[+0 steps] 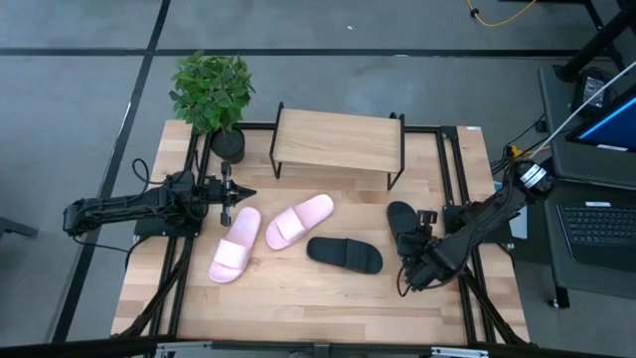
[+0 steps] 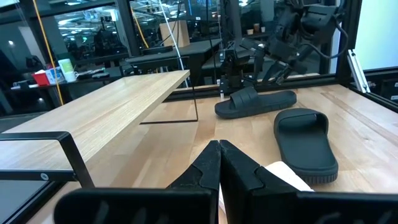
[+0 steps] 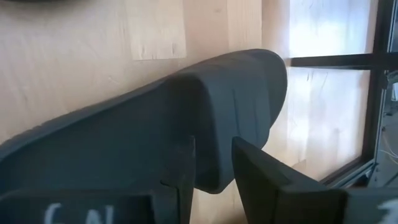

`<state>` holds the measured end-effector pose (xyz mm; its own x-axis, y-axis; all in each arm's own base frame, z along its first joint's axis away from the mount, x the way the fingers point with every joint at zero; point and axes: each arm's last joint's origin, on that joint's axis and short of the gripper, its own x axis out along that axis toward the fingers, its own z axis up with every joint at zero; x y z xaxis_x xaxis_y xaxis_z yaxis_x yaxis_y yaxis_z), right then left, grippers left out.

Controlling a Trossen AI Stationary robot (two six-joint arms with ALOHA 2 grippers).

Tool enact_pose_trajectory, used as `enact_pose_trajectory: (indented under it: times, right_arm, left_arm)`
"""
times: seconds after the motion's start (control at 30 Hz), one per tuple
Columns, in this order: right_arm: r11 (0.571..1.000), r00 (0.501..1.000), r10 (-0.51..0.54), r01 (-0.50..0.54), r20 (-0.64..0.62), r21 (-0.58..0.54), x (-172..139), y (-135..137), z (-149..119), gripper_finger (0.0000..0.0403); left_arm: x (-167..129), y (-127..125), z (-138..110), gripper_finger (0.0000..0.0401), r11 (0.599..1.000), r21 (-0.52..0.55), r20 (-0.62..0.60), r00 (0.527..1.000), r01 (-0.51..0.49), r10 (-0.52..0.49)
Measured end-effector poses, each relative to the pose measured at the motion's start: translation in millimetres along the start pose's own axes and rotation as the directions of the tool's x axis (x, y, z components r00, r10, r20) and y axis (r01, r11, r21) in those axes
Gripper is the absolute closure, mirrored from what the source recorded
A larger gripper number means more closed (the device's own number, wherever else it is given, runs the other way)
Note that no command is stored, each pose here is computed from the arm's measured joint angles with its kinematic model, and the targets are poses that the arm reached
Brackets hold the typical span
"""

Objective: Pick and place slides into the shelf
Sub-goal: Put the right black slide on the shelf

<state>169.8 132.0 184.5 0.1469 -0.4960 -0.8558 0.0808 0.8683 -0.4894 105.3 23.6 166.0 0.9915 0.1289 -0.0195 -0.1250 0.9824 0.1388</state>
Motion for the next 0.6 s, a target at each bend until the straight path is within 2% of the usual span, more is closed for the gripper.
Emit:
enact_pose_trajectory:
  times: [0.6]
  right_arm:
    - [0.997, 0.992, -0.081, 0.08, -0.096, -0.013, 19.0, 2.7, 7.1, 0.0295]
  left_arm:
    - [0.0, 0.0, 0.0, 0.0401, 1.0, 0.0, 0.0, 1.0, 0.0, 0.0]
